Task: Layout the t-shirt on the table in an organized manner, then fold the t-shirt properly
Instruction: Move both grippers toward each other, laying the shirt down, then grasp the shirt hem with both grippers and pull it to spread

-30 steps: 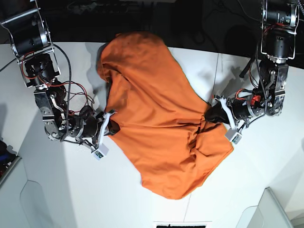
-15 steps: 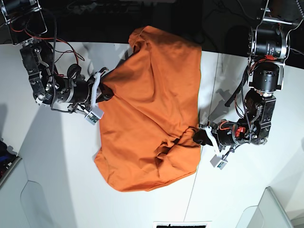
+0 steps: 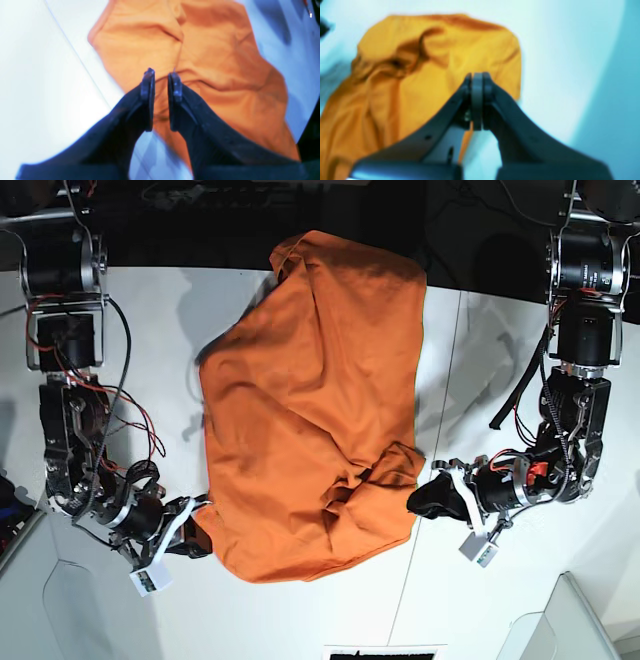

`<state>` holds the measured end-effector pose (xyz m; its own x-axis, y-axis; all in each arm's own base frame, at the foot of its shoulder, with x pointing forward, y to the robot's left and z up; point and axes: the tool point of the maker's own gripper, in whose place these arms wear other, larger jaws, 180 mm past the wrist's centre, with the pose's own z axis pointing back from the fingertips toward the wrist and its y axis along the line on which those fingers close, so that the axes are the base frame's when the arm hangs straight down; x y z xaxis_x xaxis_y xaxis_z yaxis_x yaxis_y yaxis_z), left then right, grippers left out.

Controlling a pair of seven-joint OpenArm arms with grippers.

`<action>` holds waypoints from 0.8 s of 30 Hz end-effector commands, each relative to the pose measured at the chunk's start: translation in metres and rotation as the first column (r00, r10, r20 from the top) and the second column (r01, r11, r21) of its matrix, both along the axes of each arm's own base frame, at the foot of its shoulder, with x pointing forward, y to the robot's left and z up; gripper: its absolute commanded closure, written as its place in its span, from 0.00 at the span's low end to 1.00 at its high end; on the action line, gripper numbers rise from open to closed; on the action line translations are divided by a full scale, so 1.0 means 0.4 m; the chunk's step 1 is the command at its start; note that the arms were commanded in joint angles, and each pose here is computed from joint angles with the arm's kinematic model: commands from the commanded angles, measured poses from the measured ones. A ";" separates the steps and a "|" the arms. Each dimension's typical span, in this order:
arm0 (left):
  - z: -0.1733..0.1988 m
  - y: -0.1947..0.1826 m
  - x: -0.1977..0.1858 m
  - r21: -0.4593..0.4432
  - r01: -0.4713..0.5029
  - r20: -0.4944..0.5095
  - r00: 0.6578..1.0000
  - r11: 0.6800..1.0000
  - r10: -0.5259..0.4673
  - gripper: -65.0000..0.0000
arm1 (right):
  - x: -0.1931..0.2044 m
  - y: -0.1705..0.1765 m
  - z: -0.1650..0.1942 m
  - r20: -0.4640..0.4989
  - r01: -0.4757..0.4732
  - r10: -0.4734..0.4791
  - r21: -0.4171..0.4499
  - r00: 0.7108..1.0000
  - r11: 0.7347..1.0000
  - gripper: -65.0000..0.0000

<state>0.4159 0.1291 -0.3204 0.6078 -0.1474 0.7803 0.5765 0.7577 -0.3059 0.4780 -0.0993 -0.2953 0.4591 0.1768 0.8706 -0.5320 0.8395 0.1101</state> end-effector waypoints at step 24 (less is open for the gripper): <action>-0.236 0.028 -0.159 0.180 -0.012 -0.132 0.991 0.984 0.036 0.81 | -0.171 0.286 -0.359 -0.347 -0.369 0.273 -0.250 0.897 0.895 1.00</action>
<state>0.3459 0.1263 -0.4161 0.7087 -0.2322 0.6662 0.5311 0.7972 -0.2871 0.4153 0.0322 -0.4269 0.5440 0.5195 0.6590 -0.7550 0.6457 0.1142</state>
